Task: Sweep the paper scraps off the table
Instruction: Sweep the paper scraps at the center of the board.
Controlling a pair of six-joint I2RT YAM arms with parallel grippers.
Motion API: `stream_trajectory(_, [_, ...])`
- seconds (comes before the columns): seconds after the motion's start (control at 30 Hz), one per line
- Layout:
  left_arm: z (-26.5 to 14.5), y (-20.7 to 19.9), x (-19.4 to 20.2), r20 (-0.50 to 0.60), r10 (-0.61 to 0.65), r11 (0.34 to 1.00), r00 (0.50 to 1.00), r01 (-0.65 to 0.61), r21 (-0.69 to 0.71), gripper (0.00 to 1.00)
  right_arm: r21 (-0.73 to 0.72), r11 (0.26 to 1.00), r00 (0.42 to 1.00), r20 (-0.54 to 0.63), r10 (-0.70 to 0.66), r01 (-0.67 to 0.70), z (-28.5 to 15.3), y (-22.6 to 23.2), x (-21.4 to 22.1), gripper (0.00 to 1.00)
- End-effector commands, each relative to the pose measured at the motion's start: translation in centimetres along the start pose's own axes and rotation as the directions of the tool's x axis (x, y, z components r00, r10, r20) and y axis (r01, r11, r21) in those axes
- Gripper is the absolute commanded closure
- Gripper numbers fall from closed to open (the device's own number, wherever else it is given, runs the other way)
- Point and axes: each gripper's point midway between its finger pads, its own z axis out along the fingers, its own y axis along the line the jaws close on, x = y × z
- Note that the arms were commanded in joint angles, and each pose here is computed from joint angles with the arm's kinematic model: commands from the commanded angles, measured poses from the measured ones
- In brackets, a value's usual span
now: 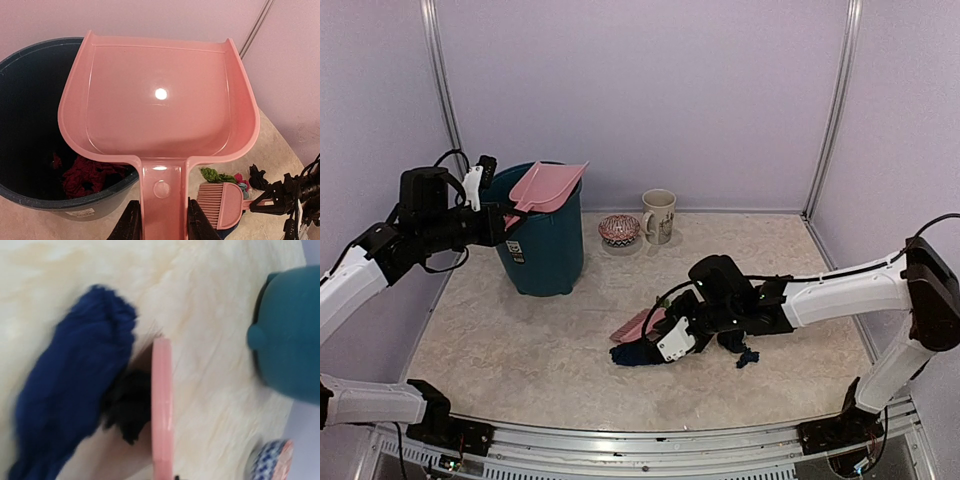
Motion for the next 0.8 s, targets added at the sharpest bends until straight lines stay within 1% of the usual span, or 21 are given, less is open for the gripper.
stream_trajectory(0.0, [-0.2, -0.1, -0.7, 0.03, 0.002, 1.0, 1.0, -0.002, 0.012, 1.0, -0.016, 0.994, 0.992, -0.069, 0.104, -0.105, -3.2, 2.5, 0.6, 1.0])
stream_trajectory(0.1, [-0.1, 0.0, -0.6, 0.025, -0.001, 1.0, 1.0, 0.001, 0.011, 1.0, 0.072, 0.985, 0.985, -0.057, 0.16, -0.156, -5.6, 1.7, 0.5, 1.0])
stream_trajectory(0.2, [0.0, 0.2, -0.6, 0.024, -0.005, 1.0, 1.0, 0.005, 0.006, 1.0, 0.198, 0.958, 0.978, 0.017, 0.207, -0.206, -8.6, -0.9, -0.8, 1.0])
stream_trajectory(0.3, [0.0, 0.2, -0.6, 0.027, -0.007, 1.0, 1.0, 0.007, 0.008, 1.0, 0.308, 0.916, 0.966, 0.088, 0.241, -0.257, -11.5, -3.6, -2.0, 1.0])
stream_trajectory(0.37, [0.1, 0.2, -0.6, 0.023, -0.008, 1.0, 1.0, 0.008, 0.008, 1.0, 0.367, 0.872, 0.946, 0.137, 0.294, -0.324, -13.2, -5.6, -2.7, 1.0])
stream_trajectory(0.4, [0.1, 0.3, -0.6, 0.023, -0.008, 1.0, 1.0, 0.008, 0.005, 1.0, 0.375, 0.852, 0.931, 0.168, 0.325, -0.365, -13.8, -6.3, -3.1, 1.0])
stream_trajectory(0.47, [0.1, 0.4, -0.5, 0.022, -0.008, 1.0, 1.0, 0.008, 0.001, 1.0, 0.377, 0.796, 0.88, 0.248, 0.406, -0.473, -15.2, -8.3, -4.1, 1.0])
stream_trajectory(0.5, [0.0, 0.4, -0.5, 0.023, -0.008, 1.0, 1.0, 0.008, -0.003, 1.0, 0.364, 0.768, 0.848, 0.284, 0.447, -0.527, -15.7, -9.0, -4.6, 1.0])
stream_trajectory(0.53, [-0.1, 0.5, -0.7, 0.027, -0.008, 1.0, 1.0, 0.008, -0.008, 1.0, 0.359, 0.722, 0.804, 0.327, 0.496, -0.591, -16.2, -10.0, -5.1, 1.0])
stream_trajectory(0.63, [-0.6, 0.6, -1.1, 0.052, -0.004, 1.0, 0.999, 0.005, -0.024, 1.0, 0.329, 0.573, 0.659, 0.43, 0.617, -0.751, -16.9, -11.8, -6.1, 1.0])
stream_trajectory(0.67, [-0.9, 0.7, -1.3, 0.061, -0.002, 1.0, 0.998, 0.004, -0.028, 1.0, 0.308, 0.515, 0.599, 0.459, 0.656, -0.8, -16.8, -12.2, -6.3, 1.0])
stream_trajectory(0.77, [-1.3, 0.8, -1.6, 0.082, 0.0, 0.999, 0.997, 0.004, -0.043, 1.0, 0.225, 0.371, 0.434, 0.501, 0.749, -0.901, -15.8, -12.7, -7.2, 1.0])
